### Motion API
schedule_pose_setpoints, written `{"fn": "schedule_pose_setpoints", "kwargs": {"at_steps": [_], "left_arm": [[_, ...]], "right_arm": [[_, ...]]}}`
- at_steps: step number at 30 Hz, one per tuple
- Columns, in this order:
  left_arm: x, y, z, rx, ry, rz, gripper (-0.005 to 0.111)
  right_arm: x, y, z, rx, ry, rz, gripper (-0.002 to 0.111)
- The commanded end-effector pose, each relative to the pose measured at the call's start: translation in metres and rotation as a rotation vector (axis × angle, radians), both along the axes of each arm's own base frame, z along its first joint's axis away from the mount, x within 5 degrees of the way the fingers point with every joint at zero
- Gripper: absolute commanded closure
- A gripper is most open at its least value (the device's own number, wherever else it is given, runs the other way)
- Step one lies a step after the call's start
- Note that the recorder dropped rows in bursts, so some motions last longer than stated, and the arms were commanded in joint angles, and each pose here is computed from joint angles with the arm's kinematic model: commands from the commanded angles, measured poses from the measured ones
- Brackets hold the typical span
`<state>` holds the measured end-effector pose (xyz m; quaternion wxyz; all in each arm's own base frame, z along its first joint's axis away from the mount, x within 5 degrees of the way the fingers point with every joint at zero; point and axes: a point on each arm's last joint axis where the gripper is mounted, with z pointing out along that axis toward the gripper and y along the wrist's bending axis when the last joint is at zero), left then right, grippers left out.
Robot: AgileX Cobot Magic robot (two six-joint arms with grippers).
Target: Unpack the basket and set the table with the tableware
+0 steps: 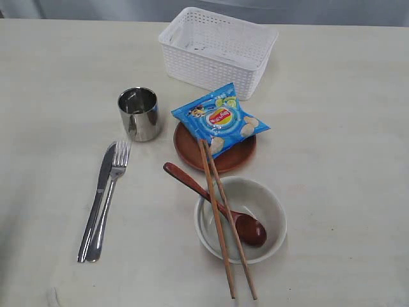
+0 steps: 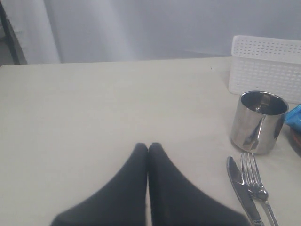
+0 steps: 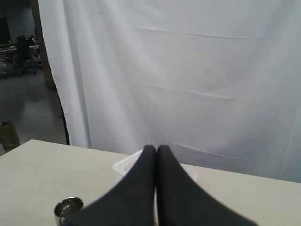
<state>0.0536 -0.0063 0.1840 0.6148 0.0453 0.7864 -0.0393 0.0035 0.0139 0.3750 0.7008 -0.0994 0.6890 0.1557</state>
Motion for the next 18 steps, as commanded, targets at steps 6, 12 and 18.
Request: {"fn": "schedule_pose_setpoints", "kwargs": {"at_steps": [6, 12, 18], "left_arm": [[0.000, 0.000, 0.000, -0.004, -0.007, -0.005, 0.107], [0.000, 0.000, 0.000, -0.004, -0.007, -0.005, 0.107], [0.000, 0.000, 0.000, -0.004, -0.007, -0.005, 0.107]], "right_arm": [[-0.021, -0.005, -0.025, 0.016, -0.076, -0.011, 0.108], [-0.008, -0.002, -0.046, -0.002, -0.007, -0.015, 0.108], [0.005, 0.000, -0.069, -0.018, 0.063, -0.019, 0.108]]}}
